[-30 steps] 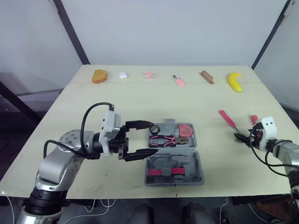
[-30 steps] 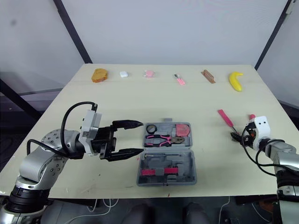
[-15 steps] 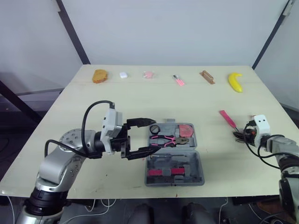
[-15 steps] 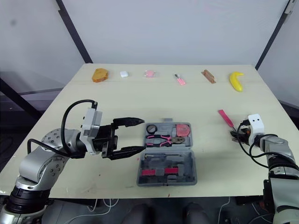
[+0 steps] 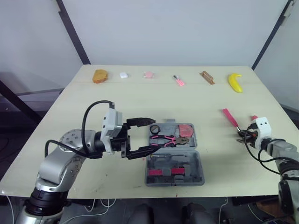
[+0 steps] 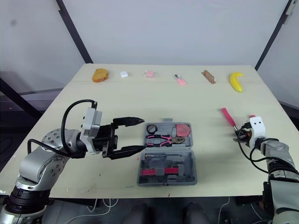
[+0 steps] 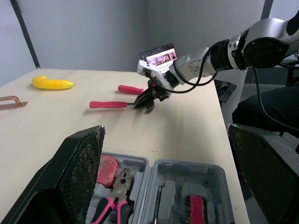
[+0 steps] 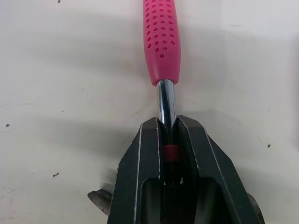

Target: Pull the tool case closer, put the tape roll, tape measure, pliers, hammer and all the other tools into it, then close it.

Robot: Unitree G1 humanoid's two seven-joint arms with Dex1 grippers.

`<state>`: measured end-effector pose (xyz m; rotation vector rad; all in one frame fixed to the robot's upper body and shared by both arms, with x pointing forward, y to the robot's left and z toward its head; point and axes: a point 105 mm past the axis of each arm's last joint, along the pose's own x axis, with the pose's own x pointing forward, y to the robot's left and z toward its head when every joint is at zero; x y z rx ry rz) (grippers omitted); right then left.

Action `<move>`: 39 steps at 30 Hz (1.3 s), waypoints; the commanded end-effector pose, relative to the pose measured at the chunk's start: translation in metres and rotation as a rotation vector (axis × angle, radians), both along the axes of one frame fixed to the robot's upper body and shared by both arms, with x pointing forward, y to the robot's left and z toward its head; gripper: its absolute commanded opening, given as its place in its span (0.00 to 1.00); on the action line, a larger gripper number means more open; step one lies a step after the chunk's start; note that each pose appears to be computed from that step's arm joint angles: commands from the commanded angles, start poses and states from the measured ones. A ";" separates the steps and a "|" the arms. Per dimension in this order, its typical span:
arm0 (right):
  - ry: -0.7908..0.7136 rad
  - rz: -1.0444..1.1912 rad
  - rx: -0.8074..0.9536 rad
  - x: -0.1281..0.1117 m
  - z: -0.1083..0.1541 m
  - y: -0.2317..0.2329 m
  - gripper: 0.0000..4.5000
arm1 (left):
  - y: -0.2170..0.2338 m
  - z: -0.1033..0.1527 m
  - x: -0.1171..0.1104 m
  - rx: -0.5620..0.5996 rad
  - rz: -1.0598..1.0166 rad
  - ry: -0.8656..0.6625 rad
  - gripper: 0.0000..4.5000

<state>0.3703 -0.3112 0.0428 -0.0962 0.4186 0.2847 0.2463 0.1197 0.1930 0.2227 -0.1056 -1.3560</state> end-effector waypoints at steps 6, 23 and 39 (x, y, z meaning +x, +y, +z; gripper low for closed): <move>-0.011 0.195 -0.039 -0.010 0.022 0.014 0.03 | 0.011 0.003 0.001 0.021 0.005 -0.037 1.00; 0.141 0.923 -0.380 -0.105 0.097 0.139 0.03 | 0.048 -0.017 -0.007 0.139 -0.041 0.002 1.00; 0.212 1.131 -0.675 -0.112 0.085 0.204 0.03 | 0.084 -0.035 -0.024 0.310 -0.138 0.074 1.00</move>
